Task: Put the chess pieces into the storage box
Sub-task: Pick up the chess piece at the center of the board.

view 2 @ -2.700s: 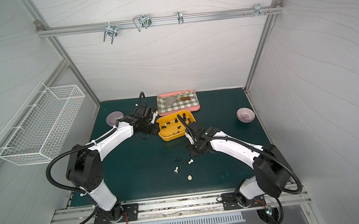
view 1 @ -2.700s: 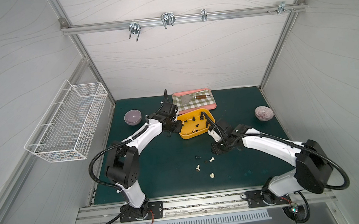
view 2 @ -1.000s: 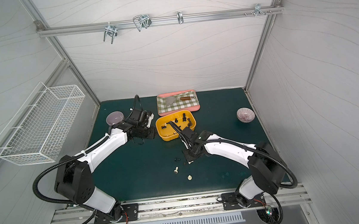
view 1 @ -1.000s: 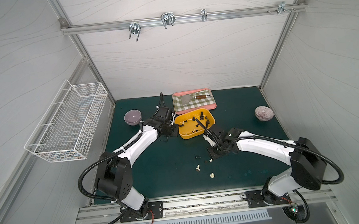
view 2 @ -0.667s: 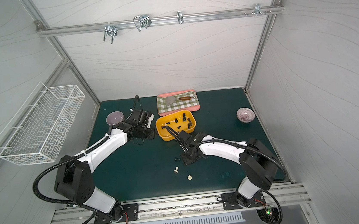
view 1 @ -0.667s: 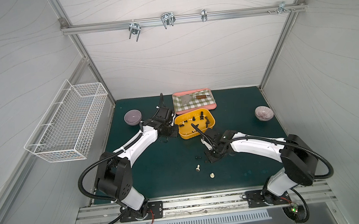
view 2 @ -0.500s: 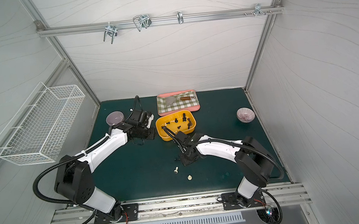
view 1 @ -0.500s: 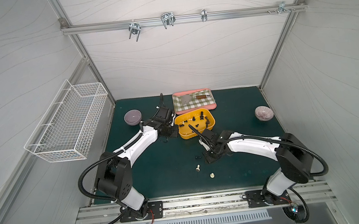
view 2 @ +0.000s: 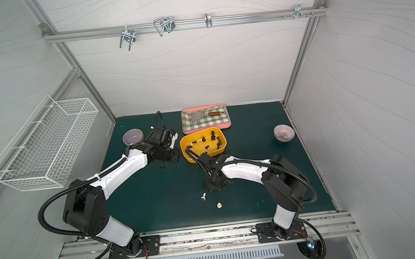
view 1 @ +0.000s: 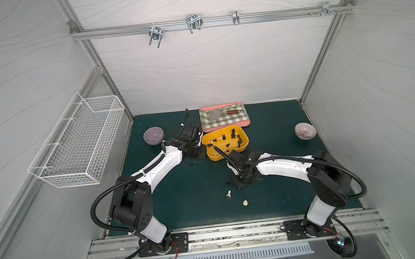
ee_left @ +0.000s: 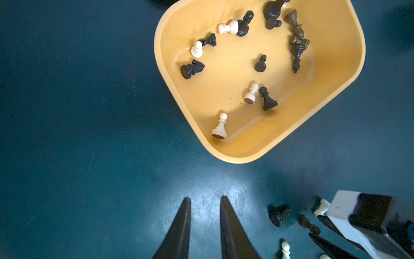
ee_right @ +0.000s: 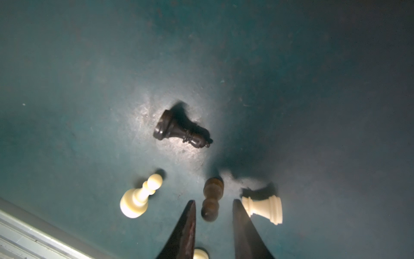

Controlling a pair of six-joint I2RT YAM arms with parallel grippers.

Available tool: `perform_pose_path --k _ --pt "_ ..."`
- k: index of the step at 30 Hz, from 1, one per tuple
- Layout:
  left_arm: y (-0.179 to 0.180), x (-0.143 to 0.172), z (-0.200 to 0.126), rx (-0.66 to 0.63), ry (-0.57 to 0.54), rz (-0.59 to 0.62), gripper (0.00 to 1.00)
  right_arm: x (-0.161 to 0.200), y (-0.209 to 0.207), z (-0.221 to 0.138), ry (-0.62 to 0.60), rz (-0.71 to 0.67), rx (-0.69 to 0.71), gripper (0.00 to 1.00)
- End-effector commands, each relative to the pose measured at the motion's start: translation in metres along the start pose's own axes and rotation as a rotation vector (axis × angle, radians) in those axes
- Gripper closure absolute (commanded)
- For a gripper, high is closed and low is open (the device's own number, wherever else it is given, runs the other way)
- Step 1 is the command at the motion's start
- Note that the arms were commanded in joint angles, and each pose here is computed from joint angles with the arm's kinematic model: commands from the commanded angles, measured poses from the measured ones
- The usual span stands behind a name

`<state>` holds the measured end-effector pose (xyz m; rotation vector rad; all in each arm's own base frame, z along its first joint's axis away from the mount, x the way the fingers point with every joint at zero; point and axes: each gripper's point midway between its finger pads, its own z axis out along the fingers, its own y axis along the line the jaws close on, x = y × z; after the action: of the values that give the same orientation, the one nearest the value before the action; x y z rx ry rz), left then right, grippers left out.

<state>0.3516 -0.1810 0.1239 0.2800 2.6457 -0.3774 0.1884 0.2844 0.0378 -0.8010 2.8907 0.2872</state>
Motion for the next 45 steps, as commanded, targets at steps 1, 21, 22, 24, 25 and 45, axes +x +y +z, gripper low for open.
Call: perform_pose_path --k 1,21,22,24,25,45 --pt "-0.003 -0.008 -0.004 0.019 -0.035 0.0 0.75 -0.004 0.005 0.003 0.002 -0.006 0.003 0.72" --pt "-0.003 -0.014 -0.003 0.024 -0.039 0.012 0.76 -0.006 0.006 0.011 0.009 0.001 0.006 0.87" --pt "-0.003 -0.013 -0.002 0.025 -0.037 0.012 0.76 -0.006 0.006 0.01 0.007 0.003 0.006 0.87" --pt "-0.004 -0.013 -0.003 0.027 -0.035 0.013 0.76 -0.007 0.006 0.009 0.0 0.004 0.004 0.88" --pt "-0.004 -0.013 -0.003 0.028 -0.034 0.014 0.76 -0.007 0.006 0.008 -0.003 0.008 0.003 0.88" --pt "-0.002 0.006 -0.013 0.019 0.027 0.022 0.76 -0.026 0.006 -0.019 -0.148 0.043 -0.006 0.89"
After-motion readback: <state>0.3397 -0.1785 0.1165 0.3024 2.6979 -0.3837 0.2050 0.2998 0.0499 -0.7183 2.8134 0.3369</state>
